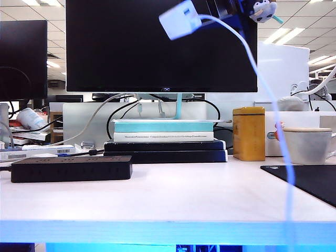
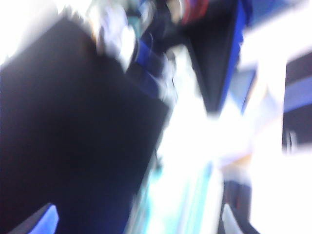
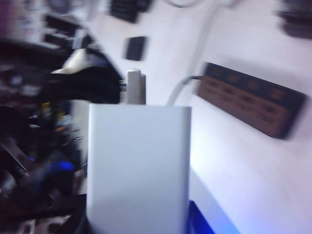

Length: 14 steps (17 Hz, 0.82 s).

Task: Plug the white charger into the left socket.

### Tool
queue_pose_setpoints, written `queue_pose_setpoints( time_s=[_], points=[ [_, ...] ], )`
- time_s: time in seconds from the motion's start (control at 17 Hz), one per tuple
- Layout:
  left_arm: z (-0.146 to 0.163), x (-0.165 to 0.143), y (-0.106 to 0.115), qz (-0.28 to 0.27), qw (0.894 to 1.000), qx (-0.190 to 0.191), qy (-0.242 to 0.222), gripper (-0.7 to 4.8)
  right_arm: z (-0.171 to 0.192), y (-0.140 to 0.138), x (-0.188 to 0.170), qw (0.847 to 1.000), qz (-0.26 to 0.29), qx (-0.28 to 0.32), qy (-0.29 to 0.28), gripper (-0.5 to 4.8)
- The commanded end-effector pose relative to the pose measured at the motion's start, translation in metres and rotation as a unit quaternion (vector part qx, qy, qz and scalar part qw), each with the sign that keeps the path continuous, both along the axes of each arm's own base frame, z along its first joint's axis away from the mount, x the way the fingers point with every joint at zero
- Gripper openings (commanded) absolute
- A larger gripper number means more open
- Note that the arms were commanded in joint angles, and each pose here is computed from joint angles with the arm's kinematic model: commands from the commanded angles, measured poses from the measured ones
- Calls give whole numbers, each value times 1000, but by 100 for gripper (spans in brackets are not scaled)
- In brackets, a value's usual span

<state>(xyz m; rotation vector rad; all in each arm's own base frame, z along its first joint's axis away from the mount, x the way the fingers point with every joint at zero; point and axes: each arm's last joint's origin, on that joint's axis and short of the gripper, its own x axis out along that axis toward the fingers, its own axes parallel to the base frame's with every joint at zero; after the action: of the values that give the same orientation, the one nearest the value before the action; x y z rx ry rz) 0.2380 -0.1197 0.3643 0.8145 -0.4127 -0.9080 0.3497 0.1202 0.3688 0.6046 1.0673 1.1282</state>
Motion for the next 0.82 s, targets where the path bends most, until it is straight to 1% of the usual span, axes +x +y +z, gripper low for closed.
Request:
queue_pose_setpoints(
  time_s=[0.06,0.18,0.29,0.41,0.53,0.59,0.7,0.76,0.82],
  points=[
    [8,-4,-9,-8,993,36,-113,479,7,0,-2,999,1,26,28,198],
    [5,-2,-10,0,985,72,-158,479,7,3,-2,999,2,26,30,198],
    [-6,5,-15,-6,983,101,-151,479,7,9,-2,1000,-8,7,7,198],
    [-18,13,-19,-12,981,129,-142,479,6,21,-6,1000,6,-13,-23,198],
    [-29,19,-29,-24,981,140,-130,479,3,37,-12,996,7,-65,-68,198],
    [-35,23,-31,-28,981,148,-126,479,-1,45,-17,989,8,-112,-92,198],
    [-40,26,-33,-30,980,155,-118,479,-8,53,-25,971,4,-203,-125,198],
    [-43,28,-33,-30,981,157,-113,479,-10,54,-28,962,1,-239,-130,198],
    [-45,29,-34,-31,981,159,-109,479,-12,54,-30,957,2,-261,-130,198]
  ],
)
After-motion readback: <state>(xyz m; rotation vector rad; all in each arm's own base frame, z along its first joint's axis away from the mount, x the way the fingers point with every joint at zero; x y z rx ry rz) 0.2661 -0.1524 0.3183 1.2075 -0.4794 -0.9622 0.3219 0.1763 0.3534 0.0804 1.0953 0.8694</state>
